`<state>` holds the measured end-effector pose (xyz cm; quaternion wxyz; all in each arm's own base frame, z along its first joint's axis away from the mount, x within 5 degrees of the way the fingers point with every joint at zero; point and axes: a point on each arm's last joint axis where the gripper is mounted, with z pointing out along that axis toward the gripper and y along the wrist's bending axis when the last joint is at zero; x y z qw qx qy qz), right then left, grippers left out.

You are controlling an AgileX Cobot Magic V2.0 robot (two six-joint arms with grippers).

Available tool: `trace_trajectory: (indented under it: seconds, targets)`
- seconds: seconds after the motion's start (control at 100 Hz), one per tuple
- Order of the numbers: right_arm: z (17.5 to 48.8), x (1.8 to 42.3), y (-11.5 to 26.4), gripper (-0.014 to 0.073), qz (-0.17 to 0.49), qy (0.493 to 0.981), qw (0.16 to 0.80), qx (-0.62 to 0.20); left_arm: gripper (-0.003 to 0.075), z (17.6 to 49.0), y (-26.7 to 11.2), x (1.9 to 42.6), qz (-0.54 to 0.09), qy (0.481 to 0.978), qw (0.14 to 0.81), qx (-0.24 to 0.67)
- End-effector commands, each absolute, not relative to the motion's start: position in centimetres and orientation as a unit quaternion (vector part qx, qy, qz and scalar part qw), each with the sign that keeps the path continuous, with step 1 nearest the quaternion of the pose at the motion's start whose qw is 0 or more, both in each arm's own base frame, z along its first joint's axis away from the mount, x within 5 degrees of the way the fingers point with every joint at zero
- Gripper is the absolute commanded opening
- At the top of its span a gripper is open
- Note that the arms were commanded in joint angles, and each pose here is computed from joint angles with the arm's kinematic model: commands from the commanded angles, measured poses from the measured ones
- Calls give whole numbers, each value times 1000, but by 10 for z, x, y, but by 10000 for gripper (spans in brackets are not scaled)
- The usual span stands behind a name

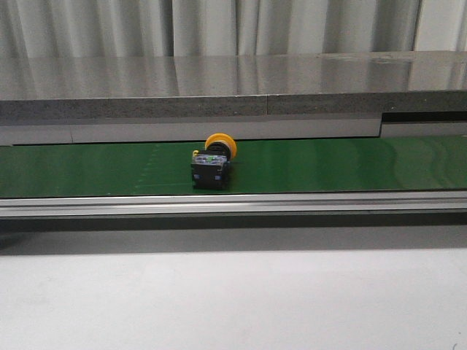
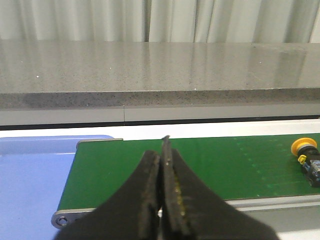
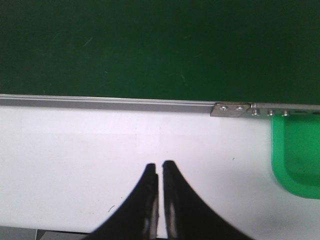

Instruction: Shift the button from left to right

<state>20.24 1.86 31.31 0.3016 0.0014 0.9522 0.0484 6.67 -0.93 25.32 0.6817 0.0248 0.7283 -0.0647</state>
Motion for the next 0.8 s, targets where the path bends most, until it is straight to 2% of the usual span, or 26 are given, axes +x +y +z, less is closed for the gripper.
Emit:
trace_trajectory:
  seconds: [0.0, 0.14, 0.23, 0.49, 0.79]
  targets:
    - [329, 206, 20, 201, 54, 938, 344, 1, -20, 270, -9, 67, -70, 695, 716, 19]
    - [330, 207, 20, 479, 54, 934, 352, 1, -20, 270, -9, 67, -70, 695, 716, 19]
    - [331, 209, 20, 577, 55, 930, 363, 2, -20, 270, -9, 67, -70, 695, 716, 19]
    - [333, 215, 27, 582, 106, 918, 381, 25, -20, 270, -9, 67, -70, 695, 716, 19]
    - [314, 241, 52, 582, 122, 920, 372, -15, -20, 270, -9, 67, -70, 695, 716, 19]
